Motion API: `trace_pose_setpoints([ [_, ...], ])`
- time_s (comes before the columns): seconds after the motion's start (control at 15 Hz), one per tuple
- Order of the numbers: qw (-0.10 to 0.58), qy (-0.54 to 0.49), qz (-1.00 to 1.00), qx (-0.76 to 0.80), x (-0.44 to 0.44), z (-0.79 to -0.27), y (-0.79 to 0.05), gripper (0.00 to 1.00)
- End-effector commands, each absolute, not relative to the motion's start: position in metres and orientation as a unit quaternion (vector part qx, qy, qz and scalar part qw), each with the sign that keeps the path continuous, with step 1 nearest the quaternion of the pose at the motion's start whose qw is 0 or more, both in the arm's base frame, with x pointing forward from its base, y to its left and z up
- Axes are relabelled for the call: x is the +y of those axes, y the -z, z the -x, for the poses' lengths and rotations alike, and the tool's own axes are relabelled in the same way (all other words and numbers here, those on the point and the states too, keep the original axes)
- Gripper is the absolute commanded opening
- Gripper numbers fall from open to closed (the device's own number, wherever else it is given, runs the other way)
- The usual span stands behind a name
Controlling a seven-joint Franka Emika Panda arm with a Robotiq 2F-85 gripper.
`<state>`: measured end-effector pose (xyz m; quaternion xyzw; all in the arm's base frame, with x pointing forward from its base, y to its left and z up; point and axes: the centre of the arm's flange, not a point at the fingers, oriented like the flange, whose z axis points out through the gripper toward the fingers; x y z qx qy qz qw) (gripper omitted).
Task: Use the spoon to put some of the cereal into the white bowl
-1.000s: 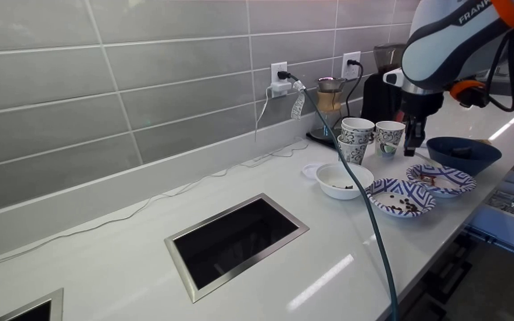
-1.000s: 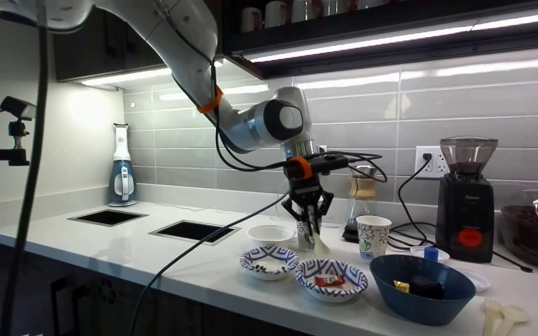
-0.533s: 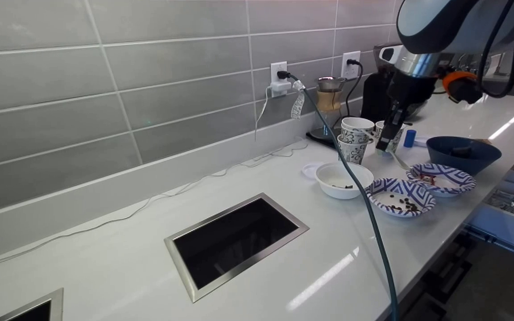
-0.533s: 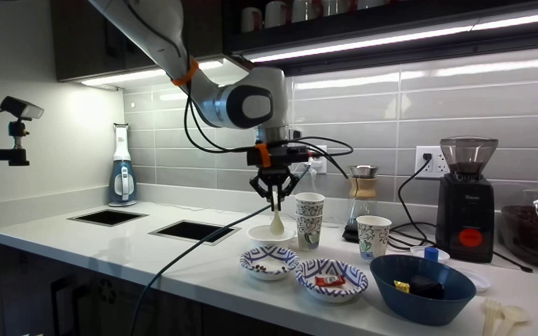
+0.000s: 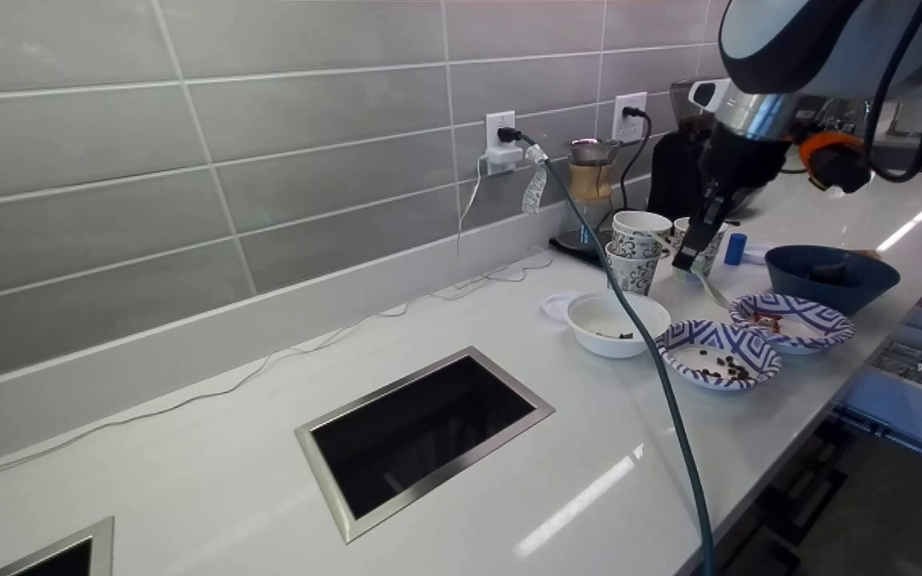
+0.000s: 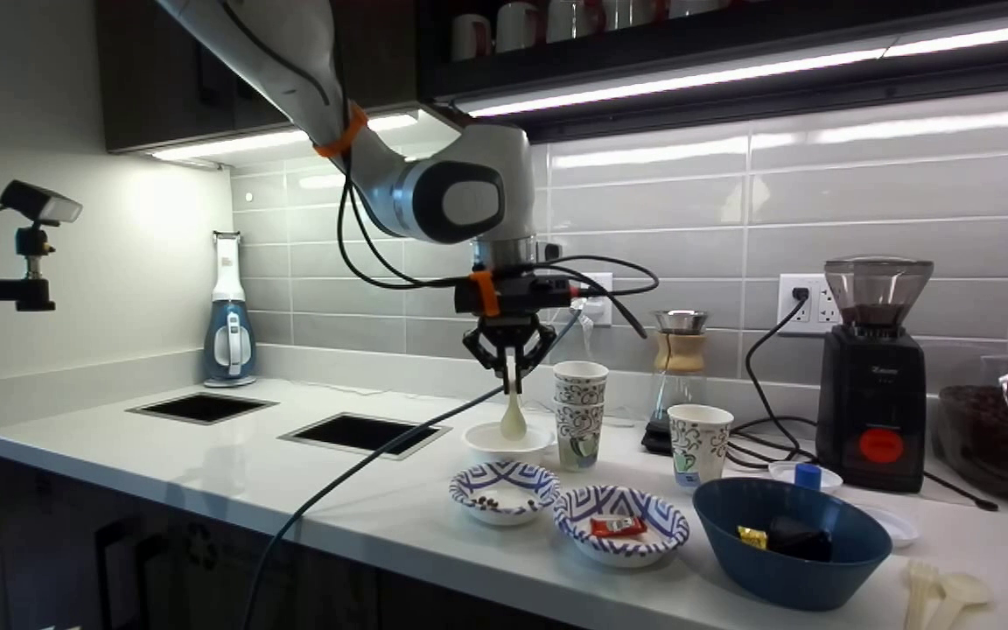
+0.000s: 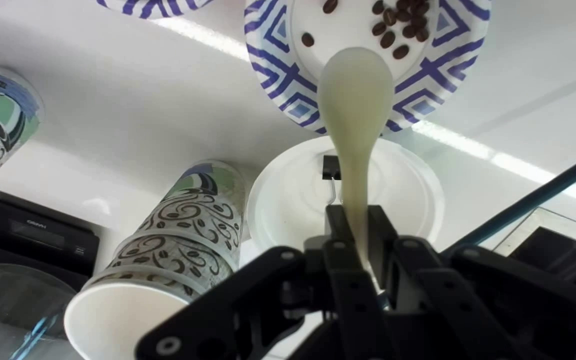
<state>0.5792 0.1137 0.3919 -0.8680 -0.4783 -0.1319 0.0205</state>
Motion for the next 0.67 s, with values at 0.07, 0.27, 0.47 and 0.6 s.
trace_pose_setpoints([
  [0.07,0.037,0.140,0.874,-0.465,0.118,-0.574,-0.380,0.03],
  [0.27,0.052,0.132,0.883,-0.448,0.115,-0.567,-0.363,0.03],
  [0.47,0.066,0.138,0.892,-0.425,0.113,-0.561,-0.346,0.03],
  [0.6,0.070,0.139,0.900,-0.408,0.112,-0.559,-0.334,0.03],
])
